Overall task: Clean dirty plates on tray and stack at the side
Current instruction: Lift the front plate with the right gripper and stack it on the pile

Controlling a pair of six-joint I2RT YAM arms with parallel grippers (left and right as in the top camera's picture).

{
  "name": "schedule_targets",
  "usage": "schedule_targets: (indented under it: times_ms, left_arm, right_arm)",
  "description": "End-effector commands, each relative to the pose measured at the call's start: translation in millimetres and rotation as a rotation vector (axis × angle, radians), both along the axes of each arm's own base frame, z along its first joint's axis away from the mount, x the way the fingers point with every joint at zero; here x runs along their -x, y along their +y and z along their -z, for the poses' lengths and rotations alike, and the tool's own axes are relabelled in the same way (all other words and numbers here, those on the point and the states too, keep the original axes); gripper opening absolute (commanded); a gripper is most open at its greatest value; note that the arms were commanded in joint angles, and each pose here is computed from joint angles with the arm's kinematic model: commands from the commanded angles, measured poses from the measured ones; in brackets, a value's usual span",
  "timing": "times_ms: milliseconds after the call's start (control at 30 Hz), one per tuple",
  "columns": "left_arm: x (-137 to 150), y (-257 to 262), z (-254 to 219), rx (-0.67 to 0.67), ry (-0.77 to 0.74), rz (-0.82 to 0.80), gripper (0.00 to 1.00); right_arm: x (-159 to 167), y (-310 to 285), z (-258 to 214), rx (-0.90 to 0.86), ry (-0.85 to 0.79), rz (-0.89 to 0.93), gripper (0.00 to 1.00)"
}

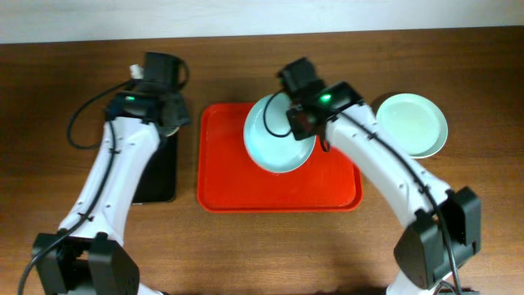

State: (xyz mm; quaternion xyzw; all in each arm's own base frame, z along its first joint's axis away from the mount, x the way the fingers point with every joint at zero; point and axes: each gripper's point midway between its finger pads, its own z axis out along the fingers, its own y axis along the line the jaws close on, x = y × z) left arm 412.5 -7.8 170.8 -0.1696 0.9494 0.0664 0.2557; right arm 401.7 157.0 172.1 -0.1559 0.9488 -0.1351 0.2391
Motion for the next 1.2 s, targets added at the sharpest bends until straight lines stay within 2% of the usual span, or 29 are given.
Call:
schedule_targets:
  times_ms: [0, 200, 367, 433, 467, 500, 533, 567, 633, 700, 833, 967, 1067, 1167]
  left_arm:
    - [3.3, 27.9, 9.3, 0.091, 0.024, -0.075, 0.00]
    - [6.9, 60.2, 10.8, 0.135, 0.024, -0.153, 0.00]
    - [7.3, 62.6, 11.2, 0.149, 0.024, -0.159, 0.00]
    - [7.3, 62.6, 11.2, 0.149, 0.024, -0.159, 0.00]
    - [7.3, 62.6, 11.2, 0.149, 0.024, -0.159, 0.00]
    - [7.3, 62.7, 11.1, 0.149, 0.024, -0.159, 0.00]
    - [7.3, 62.6, 11.2, 0.149, 0.024, -0.159, 0.00]
    - [7.7, 62.7, 11.3, 0.149, 0.026, -0.159, 0.00]
    - [8.2, 62.6, 11.5, 0.149, 0.028, -0.159, 0.00]
    - [8.2, 62.6, 11.5, 0.149, 0.028, -0.159, 0.00]
    - [8.2, 62.6, 11.5, 0.149, 0.028, -0.159, 0.00]
    - [8.1, 62.6, 11.5, 0.149, 0.028, -0.159, 0.00]
    - [7.9, 62.6, 11.7, 0.149, 0.028, -0.159, 0.00]
    - [7.9, 62.6, 11.7, 0.149, 0.028, -0.159, 0.00]
  right_arm:
    - [-1.6, -9.0, -97.5, 0.496, -0.326, -0.029, 0.04]
    - [29.3, 26.7, -153.9, 0.933, -0.439, -0.175, 0.04]
    - [46.5, 37.1, -184.2, 1.166, -0.454, -0.190, 0.04]
    - [48.2, 41.6, -183.9, 1.181, -0.442, -0.217, 0.04]
    - [45.9, 44.9, -180.1, 1.135, -0.454, -0.221, 0.04]
    - [40.9, 50.6, -169.0, 1.011, -0.481, -0.222, 0.04]
    - [32.2, 59.8, -141.8, 0.789, -0.468, -0.249, 0.04]
    - [25.4, 78.1, -75.8, 0.420, -0.257, -0.388, 0.04]
    - [23.3, 87.5, -32.2, 0.163, -0.076, -0.470, 0.04]
    - [10.1, 76.3, -6.3, -0.050, 0.021, -0.391, 0.04]
    - [-31.3, -15.4, 31.0, -0.310, 0.123, 0.047, 0.04]
    - [-49.2, -106.3, 49.8, -0.586, 0.207, 0.278, 0.04]
    - [-49.7, -166.2, 57.5, -0.718, 0.214, 0.411, 0.04]
    - [-34.8, -238.4, 76.0, -0.731, 0.196, 0.574, 0.04]
